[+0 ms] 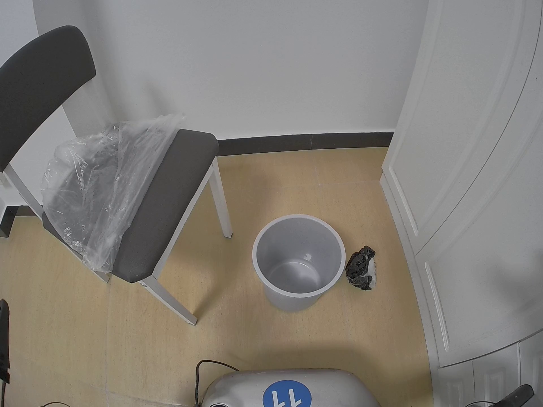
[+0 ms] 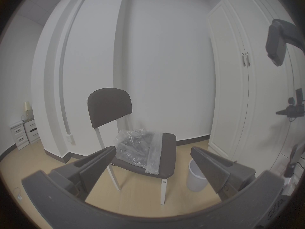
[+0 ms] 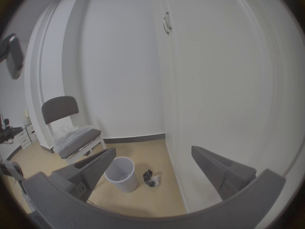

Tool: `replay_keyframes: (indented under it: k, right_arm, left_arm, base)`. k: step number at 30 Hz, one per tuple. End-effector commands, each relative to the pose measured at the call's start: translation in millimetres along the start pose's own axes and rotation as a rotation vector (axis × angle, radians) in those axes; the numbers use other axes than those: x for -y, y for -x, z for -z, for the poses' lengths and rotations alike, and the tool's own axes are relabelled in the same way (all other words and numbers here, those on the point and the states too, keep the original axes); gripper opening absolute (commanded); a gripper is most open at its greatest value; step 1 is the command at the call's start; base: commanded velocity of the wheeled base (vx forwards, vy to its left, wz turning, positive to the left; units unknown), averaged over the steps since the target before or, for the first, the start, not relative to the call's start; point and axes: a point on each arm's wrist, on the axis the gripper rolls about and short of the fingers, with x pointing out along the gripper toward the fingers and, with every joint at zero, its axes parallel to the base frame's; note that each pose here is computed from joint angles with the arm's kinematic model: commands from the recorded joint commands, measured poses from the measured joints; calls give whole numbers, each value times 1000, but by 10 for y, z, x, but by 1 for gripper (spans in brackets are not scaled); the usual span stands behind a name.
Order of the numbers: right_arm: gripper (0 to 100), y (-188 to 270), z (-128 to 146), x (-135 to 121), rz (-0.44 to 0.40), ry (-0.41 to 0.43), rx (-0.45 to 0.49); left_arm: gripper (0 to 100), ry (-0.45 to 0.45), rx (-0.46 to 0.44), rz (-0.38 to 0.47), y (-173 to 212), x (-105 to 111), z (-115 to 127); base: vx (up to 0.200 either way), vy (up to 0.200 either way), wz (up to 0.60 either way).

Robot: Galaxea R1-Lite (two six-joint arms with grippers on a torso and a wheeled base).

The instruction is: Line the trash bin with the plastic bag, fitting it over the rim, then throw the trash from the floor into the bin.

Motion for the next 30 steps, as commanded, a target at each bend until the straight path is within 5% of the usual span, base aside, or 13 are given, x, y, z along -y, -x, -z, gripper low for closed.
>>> replay_keyframes:
  k: [1,14,22,30]
  right_arm:
    - [100,-764,-463,25,56,-43,-60]
    - [100,-1756,-422,-517,106,-189,-54]
    - [100,-1841,-348,-775,1,-159,-91]
    - [100,-1765,-263,-842,-54,-91,-124]
  left_arm:
    - [100,-18,-164,1,-510,-23,-275]
    - [100,-108,-383,53,-1246,-1,-161]
    - [100,-416,-438,0,-1458,-7,-126]
    - [100,-606,-485,28,-1606,23,-149]
  base:
    - [0,0,0]
    - [0,0,0]
    - [0,0,0]
    - [0,0,0]
